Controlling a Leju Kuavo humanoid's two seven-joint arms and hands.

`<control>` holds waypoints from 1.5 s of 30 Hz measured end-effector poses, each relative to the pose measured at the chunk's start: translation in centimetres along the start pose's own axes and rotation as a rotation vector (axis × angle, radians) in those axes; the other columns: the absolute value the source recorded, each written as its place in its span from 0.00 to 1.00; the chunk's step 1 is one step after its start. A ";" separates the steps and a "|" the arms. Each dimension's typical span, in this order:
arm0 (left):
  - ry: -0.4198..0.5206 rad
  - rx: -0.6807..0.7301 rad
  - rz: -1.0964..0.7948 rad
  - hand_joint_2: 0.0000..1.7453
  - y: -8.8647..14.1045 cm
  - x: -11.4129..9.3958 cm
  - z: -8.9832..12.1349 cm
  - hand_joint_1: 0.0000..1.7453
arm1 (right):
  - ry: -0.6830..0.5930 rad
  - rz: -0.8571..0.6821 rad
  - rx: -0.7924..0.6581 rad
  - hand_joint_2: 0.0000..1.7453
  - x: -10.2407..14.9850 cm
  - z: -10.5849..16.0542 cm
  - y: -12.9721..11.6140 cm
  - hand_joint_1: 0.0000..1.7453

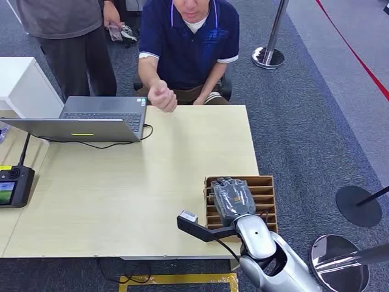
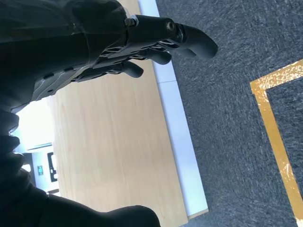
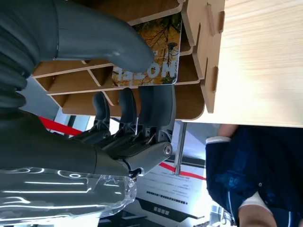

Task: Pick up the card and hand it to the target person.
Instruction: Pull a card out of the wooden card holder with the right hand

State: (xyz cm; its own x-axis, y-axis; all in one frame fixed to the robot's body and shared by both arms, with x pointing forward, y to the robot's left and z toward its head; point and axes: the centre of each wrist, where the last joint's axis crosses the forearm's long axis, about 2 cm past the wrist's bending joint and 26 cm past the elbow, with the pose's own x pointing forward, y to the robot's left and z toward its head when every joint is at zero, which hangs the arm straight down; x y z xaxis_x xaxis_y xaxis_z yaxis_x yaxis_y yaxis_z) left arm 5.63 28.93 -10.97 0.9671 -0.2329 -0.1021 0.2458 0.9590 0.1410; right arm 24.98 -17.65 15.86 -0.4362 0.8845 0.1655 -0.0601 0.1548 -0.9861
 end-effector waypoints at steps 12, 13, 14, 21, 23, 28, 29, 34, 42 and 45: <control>0.006 -0.009 -0.001 0.75 0.0 0.0 0.0 0.00 | 0.000 -0.004 0.005 1.00 0.0 0.0 0.1 0.99; 0.006 -0.009 -0.001 0.50 0.0 0.0 0.0 0.00 | 0.000 -0.004 0.006 1.00 0.0 0.0 0.1 1.00; 0.005 -0.010 -0.001 0.25 0.0 0.0 0.0 0.00 | 0.000 -0.004 0.006 1.00 0.0 0.0 0.1 1.00; -0.038 -0.028 -0.005 1.00 0.0 0.0 0.0 0.00 | 0.000 -0.007 0.007 1.00 0.1 0.1 0.1 1.00; -0.038 -0.027 -0.008 1.00 0.0 0.0 0.0 0.00 | 0.000 -0.010 0.006 1.00 0.2 0.0 0.1 1.00; -0.048 -0.026 0.000 1.00 0.2 -0.1 0.0 0.00 | -0.001 -0.012 0.005 1.00 0.3 0.0 0.1 1.00; -0.048 -0.026 0.004 1.00 0.2 -0.1 0.0 0.00 | 0.000 -0.012 0.005 1.00 0.3 0.0 0.1 1.00; -0.037 -0.030 0.017 1.00 0.2 -0.1 0.0 0.00 | -0.001 -0.013 -0.001 1.00 0.3 -0.1 0.0 1.00; -0.026 -0.038 0.044 1.00 0.2 -0.2 -0.1 0.00 | 0.018 -0.039 -0.091 1.00 -0.9 -0.8 -2.2 1.00; -0.023 -0.039 0.049 1.00 0.2 -0.2 -0.1 0.00 | 0.029 -0.051 -0.156 1.00 -1.7 -1.1 -3.8 1.00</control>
State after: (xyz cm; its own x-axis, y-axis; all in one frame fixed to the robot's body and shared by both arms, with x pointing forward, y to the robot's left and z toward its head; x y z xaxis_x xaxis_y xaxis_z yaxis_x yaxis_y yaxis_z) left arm 5.50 29.16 -11.00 0.9794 -0.1884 -0.0730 0.1955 0.9749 0.1065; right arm 26.89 -19.25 19.32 -0.4102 0.8855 0.2182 0.0599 0.2649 -0.9624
